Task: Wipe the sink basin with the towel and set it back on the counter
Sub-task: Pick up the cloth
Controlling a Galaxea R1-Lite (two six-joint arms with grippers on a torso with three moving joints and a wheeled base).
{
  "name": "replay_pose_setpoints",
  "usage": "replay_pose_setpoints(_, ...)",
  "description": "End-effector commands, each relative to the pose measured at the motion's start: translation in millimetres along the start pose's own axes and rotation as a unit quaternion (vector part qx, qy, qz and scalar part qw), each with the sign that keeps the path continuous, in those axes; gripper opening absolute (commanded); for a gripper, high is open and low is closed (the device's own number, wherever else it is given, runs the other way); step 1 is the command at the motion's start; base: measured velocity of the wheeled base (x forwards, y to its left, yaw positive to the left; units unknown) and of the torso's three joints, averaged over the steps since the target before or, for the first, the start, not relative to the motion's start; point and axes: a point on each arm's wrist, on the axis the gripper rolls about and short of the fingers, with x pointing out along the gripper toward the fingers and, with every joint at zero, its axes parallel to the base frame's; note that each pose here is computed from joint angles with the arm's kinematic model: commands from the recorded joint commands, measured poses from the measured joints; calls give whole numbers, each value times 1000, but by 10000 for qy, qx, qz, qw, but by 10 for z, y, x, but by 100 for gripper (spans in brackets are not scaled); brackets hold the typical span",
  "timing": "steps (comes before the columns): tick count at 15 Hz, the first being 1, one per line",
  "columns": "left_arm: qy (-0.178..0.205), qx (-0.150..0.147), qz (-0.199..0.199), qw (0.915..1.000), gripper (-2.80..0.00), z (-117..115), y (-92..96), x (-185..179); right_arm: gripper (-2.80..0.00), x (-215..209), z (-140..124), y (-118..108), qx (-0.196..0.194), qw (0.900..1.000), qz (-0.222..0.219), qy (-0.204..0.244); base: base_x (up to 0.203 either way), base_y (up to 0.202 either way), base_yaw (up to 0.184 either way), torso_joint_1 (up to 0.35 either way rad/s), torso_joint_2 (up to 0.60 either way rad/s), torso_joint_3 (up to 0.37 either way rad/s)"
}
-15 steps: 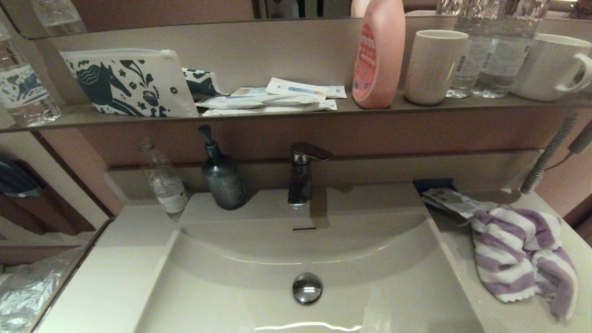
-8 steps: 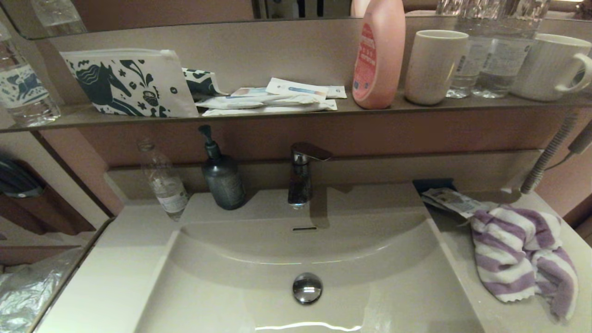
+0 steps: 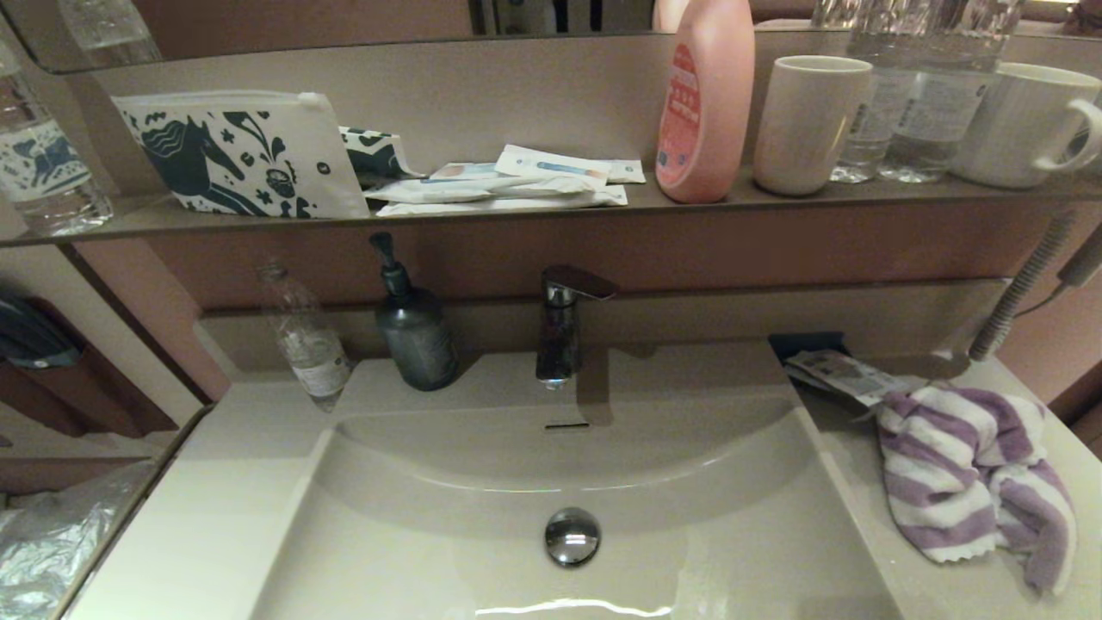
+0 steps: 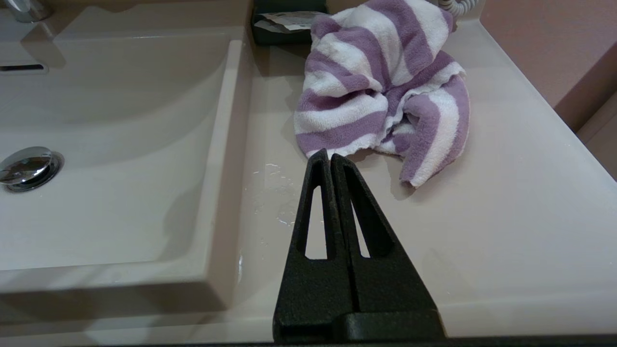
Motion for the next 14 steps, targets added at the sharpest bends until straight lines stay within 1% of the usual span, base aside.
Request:
replay_pose_setpoints(1,3,5,-2,10000,-280,1,0,1,-280,0,0,0,-5,10000,-3,0,0,0,0,0,0,0)
replay_pose_setpoints(2,3,0,-2,10000,-280,1,0,1,-280,-8,27,0,-5,10000,-5,-45,0,0,0,0,0,0)
replay_pose_setpoints(4,3,0,-2,10000,-280,1,0,1,-280,-59,176,1,1,9997,-41,-233,0,0,0,0,0,0)
replay_pose_setpoints(6,3,0,-2,10000,-280,1,0,1,-280,-103,344,3,-1,9997,-50,-228,0,0,0,0,0,0)
replay_pose_setpoints(10,3,3,-2,10000,-280,1,0,1,-280,28,729,6,0,9998,-102,177,0,0,0,0,0,0)
replay_pose_setpoints(12,3,0,-2,10000,-280,1,0,1,-280,198,950,3,-14,9984,-249,511,0,0,0,0,0,0)
replay_pose_setpoints(14,3,0,-2,10000,-280,1,0,1,-280,413,1136,-5,-44,9950,-487,873,0,0,0,0,0,0)
